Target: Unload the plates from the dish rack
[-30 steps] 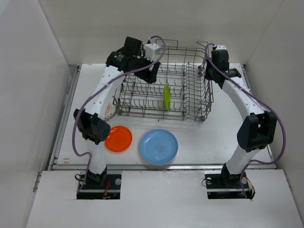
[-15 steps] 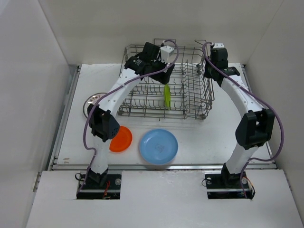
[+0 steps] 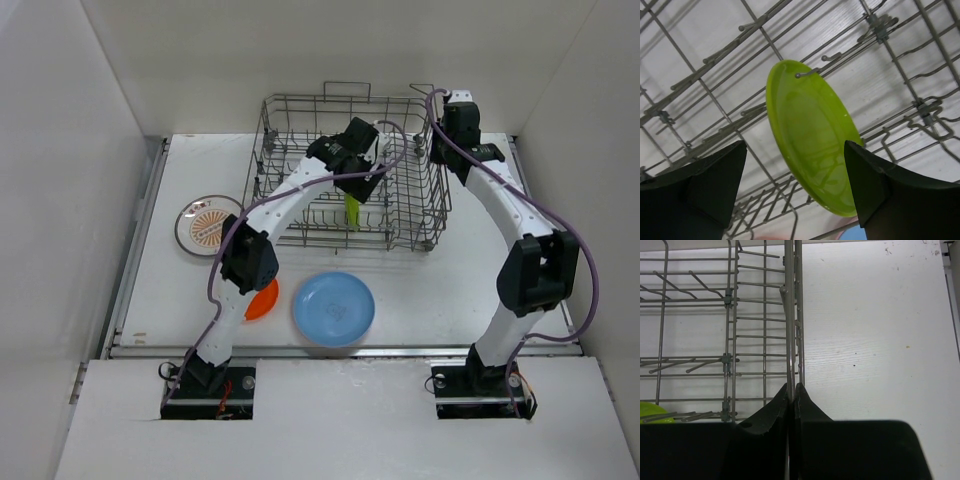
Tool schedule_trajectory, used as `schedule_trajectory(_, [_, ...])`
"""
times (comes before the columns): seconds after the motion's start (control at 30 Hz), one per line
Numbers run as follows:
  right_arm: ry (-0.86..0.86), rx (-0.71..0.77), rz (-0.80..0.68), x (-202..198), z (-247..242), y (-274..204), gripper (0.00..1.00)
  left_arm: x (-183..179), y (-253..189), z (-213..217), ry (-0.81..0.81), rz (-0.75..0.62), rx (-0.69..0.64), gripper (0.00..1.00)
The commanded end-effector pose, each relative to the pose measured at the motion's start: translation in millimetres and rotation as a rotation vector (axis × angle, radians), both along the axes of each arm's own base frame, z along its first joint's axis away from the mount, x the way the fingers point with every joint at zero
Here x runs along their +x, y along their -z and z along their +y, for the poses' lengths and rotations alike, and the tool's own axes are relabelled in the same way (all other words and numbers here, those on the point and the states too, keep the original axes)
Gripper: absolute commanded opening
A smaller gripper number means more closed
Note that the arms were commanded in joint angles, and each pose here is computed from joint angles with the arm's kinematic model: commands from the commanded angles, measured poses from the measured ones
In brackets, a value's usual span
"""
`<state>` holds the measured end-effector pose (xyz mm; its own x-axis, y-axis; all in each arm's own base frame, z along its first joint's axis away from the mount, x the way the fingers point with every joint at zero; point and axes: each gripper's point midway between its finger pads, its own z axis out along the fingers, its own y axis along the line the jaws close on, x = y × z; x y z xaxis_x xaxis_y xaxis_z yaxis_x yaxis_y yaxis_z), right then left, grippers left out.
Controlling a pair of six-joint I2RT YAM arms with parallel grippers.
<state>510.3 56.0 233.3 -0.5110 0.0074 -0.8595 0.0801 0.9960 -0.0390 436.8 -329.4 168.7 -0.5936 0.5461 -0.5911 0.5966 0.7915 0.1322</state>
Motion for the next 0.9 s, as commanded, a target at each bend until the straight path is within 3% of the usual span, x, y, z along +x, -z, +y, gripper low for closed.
schedule_trajectory(0.0, [-0.082,-0.006,-0.036,12.6,19.2,10.9,0.00,0.4,-20.4,20.9,-0.057,-0.041,0.041,0.75])
schedule_trajectory(0.1, [-0.090,-0.002,-0.035,12.5,20.8,11.0,0.00,-7.5,-16.4,19.8,-0.044,-0.001,0.034,0.52])
schedule_trajectory(0.13, [-0.090,-0.002,-0.035,12.5,20.8,11.0,0.00,-11.6,-14.6,18.6,-0.041,0.020,0.026,0.33])
schedule_trajectory(0.27, [-0.082,-0.008,-0.027,11.2,18.9,15.0,0.00,-13.6,-18.9,16.9,-0.042,0.023,0.007,0.02])
schedule_trajectory(0.43, [-0.074,-0.011,-0.037,10.4,17.1,12.5,0.00,-12.8,-29.5,11.1,-0.046,0.005,-0.042,0.00])
schedule_trajectory(0.53, [-0.058,-0.020,-0.038,10.5,13.9,12.2,0.00,-3.2,-58.3,9.4,-0.061,-0.085,-0.091,0.00])
schedule_trajectory(0.7, [-0.040,-0.032,-0.031,11.5,10.3,16.4,0.00,5.4,-142.1,14.6,-0.061,-0.293,-0.190,0.00])
schedule_trajectory(0.87, [-0.040,-0.032,-0.031,11.5,10.3,16.4,0.00,7.3,-182.9,20.9,-0.054,-0.401,-0.218,0.00])
